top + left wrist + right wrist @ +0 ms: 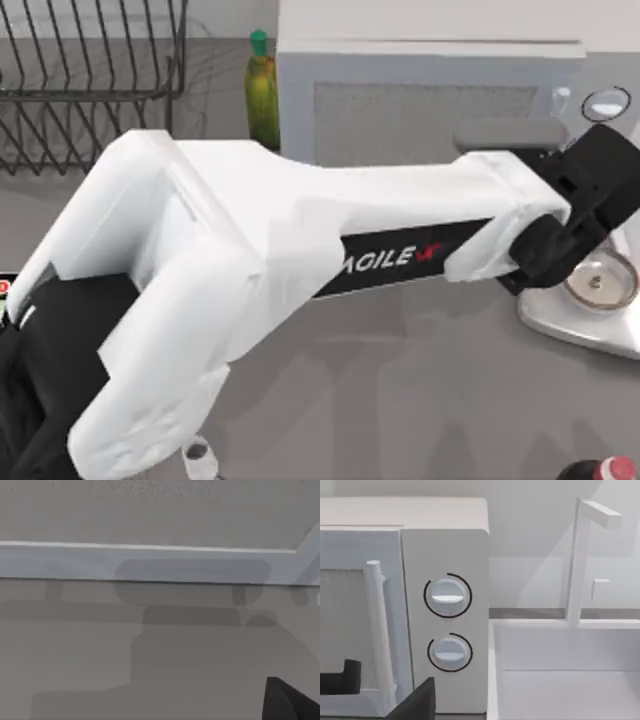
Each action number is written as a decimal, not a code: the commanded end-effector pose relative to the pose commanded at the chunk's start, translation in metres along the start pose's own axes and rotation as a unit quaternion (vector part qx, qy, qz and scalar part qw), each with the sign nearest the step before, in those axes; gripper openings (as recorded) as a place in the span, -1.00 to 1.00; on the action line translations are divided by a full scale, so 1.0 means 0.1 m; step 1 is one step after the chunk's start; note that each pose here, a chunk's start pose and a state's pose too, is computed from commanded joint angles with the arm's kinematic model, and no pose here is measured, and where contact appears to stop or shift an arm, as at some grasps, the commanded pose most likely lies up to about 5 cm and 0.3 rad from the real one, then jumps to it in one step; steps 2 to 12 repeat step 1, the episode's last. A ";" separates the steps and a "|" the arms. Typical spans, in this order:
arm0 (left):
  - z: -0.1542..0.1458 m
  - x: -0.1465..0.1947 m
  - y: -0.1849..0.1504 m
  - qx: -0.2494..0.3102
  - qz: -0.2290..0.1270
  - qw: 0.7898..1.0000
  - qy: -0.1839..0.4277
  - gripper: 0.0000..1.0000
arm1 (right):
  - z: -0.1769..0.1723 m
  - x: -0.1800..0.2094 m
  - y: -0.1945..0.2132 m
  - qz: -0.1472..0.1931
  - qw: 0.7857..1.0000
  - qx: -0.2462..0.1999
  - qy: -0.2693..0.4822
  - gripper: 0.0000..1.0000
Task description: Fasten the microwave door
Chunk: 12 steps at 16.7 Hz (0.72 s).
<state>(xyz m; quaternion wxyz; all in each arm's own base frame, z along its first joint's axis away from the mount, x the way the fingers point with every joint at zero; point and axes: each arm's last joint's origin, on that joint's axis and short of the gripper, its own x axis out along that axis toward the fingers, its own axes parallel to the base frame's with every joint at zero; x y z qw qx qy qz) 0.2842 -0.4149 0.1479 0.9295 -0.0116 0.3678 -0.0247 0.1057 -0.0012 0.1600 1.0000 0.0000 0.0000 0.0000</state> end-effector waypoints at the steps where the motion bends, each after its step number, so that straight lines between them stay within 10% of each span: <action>1: 0.01 0.01 0.00 0.000 0.000 1.000 0.000 -1.00 | 0.00 0.00 0.00 0.000 1.000 0.000 0.000 1.00; 12: 0.01 0.01 0.00 0.000 0.000 1.000 0.000 -1.00 | 0.00 0.00 0.00 0.000 1.000 0.000 0.000 1.00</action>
